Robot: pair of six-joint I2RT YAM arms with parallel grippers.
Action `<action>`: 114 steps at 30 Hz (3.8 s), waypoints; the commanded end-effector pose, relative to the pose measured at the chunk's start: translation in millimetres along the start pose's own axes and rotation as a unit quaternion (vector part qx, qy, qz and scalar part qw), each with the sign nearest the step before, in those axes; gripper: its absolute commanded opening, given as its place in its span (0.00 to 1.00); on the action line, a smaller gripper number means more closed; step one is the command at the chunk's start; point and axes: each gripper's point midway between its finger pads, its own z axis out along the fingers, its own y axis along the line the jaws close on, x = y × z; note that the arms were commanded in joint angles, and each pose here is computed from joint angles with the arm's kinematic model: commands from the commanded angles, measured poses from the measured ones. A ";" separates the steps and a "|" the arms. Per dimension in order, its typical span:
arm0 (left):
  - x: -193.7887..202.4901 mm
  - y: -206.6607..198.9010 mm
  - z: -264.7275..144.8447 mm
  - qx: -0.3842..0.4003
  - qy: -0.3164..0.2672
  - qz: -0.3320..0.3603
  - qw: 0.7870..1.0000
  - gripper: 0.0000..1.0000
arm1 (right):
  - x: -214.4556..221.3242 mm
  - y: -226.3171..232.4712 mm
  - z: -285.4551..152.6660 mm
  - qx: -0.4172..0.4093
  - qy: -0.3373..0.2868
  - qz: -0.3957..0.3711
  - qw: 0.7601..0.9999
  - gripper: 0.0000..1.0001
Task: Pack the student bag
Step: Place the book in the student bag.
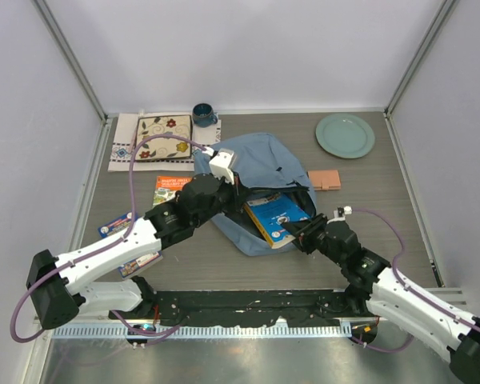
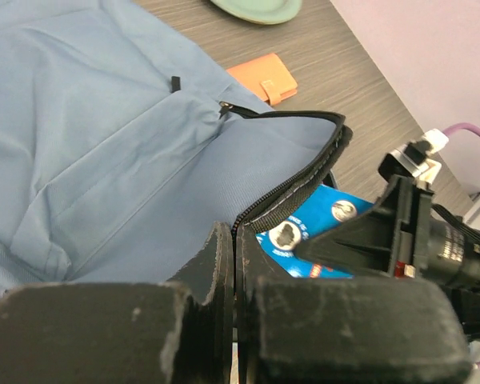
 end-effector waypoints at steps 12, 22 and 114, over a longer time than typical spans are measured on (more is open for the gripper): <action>-47.9 -51.2 -14.8 0.125 -0.086 0.017 0.988 0.00 | -6.9 107.9 31.4 -0.186 -0.039 -0.055 0.980 0.01; -34.6 -53.5 -9.9 0.139 -0.062 0.053 0.987 0.00 | -20.4 114.3 72.8 -0.202 -0.093 -0.089 0.971 0.01; 20.7 47.7 3.2 0.005 0.016 0.043 0.999 0.00 | -5.2 67.2 11.0 -0.097 -0.089 -0.207 0.969 0.52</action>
